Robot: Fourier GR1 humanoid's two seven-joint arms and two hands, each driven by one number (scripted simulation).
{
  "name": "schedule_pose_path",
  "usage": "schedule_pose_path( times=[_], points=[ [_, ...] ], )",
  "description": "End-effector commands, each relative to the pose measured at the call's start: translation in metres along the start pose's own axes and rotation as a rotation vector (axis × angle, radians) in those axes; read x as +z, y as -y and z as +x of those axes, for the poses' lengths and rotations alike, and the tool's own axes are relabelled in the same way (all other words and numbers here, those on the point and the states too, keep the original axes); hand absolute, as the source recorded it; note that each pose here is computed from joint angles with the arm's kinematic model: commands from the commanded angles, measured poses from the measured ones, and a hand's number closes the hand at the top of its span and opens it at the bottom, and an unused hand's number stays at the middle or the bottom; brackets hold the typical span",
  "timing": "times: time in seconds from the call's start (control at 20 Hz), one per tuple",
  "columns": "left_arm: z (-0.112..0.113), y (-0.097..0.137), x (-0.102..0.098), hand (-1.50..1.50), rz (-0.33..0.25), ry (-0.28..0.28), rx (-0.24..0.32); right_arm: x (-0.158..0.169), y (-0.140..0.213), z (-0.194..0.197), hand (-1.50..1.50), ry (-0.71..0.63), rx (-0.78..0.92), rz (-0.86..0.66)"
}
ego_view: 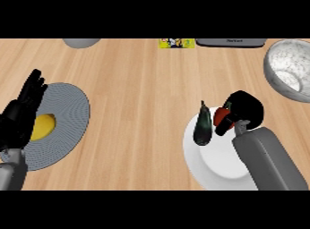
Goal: Pick the bell pepper from the plate and place it in the bowl
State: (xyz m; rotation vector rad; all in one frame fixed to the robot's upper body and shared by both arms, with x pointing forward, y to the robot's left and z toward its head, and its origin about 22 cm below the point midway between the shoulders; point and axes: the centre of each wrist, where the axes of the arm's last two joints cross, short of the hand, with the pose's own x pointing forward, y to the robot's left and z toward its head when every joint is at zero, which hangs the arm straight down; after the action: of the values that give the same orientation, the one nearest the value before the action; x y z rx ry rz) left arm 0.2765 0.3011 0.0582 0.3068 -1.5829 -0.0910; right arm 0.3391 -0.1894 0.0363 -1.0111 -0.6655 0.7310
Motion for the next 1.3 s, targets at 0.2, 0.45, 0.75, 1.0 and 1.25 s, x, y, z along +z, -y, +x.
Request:
schedule_pose_path(
  times=[0.2, 0.45, 0.75, 1.0, 1.25],
  points=[
    [0.010, 0.020, -0.009, 0.00, -0.033, 0.027, 0.002, -0.037, 0.101, 0.072, 1.50, -0.055, -0.033, -0.210],
    [0.007, 0.016, -0.007, 0.00, -0.010, 0.000, 0.008, -0.015, 0.146, 0.098, 1.50, -0.084, -0.051, -0.548],
    [-0.008, 0.019, -0.004, 0.00, 0.002, -0.008, 0.002, -0.014, 0.200, 0.099, 1.50, -0.072, -0.222, -0.718],
    [0.005, 0.016, -0.007, 0.00, 0.008, -0.009, -0.006, -0.019, 0.214, 0.094, 1.50, -0.132, -0.264, -0.754],
    [-0.007, 0.006, 0.007, 0.00, 0.013, 0.005, -0.008, -0.049, 0.219, 0.057, 1.50, -0.143, -0.360, -0.756]
  ],
)
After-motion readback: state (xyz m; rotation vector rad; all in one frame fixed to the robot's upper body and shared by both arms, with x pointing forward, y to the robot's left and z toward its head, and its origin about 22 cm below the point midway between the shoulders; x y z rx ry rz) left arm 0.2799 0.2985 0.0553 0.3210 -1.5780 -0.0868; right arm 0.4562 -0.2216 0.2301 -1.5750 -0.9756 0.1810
